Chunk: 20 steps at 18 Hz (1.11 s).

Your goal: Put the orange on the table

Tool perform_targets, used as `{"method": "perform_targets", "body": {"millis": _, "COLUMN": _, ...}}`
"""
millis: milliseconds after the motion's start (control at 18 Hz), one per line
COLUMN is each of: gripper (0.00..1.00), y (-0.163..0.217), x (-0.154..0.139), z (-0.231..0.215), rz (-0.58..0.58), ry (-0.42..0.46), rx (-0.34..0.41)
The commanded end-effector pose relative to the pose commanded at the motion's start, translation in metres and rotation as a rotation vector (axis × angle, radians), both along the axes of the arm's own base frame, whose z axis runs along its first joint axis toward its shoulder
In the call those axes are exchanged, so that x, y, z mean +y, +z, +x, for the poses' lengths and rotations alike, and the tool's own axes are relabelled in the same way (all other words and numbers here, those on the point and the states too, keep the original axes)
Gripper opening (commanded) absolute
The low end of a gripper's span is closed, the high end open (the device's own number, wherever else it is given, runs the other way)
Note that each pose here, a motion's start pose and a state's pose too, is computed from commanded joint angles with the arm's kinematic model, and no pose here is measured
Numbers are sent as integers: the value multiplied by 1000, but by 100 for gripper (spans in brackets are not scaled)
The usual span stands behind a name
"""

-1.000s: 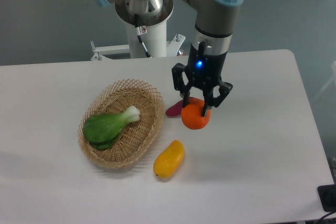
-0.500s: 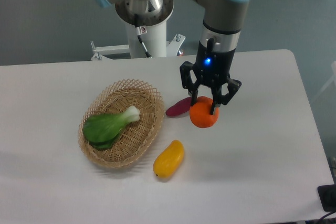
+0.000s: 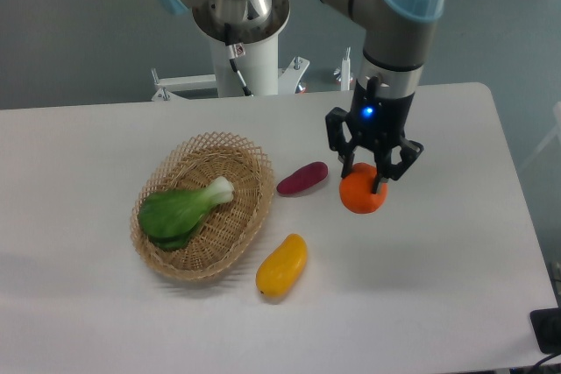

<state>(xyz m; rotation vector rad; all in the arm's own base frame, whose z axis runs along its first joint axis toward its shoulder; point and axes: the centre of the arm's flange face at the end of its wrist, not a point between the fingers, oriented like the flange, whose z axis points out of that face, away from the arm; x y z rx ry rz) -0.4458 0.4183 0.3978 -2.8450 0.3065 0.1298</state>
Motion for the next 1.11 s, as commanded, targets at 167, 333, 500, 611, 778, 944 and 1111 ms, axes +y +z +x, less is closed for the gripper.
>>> {"method": "perform_targets", "body": {"millis": 167, "gripper": 37, "y": -15, "x": 2, "z": -7, "rz": 3, "ry": 15, "rx": 4}}
{"method": "perform_targets", "body": {"millis": 333, "gripper": 37, "y": -37, "x": 1, "z": -13, "rz": -37, "ry": 61, "rx": 12}}
{"method": "perform_targets", "body": {"millis": 500, "gripper": 37, "y": -70, "x": 2, "z": -21, "rz": -73, "ry": 69, "rx": 36}}
{"method": "perform_targets", "body": {"millis": 611, "gripper": 37, "y": -88, "x": 3, "z": -23, "rz": -91, "ry": 69, "rx": 20}}
{"method": "perform_targets", "body": {"millis": 778, "gripper": 37, "y": -104, "x": 4, "z": -25, "rz": -123, "ry": 63, "rx": 15}}
{"method": "perform_targets", "body": {"millis": 944, "gripper": 37, "y": -128, "x": 6, "z": -24, "rz": -149, "ry": 58, "rx": -22}}
{"method": "perform_targets", "body": {"millis": 1111, "gripper": 37, "y": -148, "x": 0, "z": -12, "rz": -172, "ry": 46, "rx": -59}}
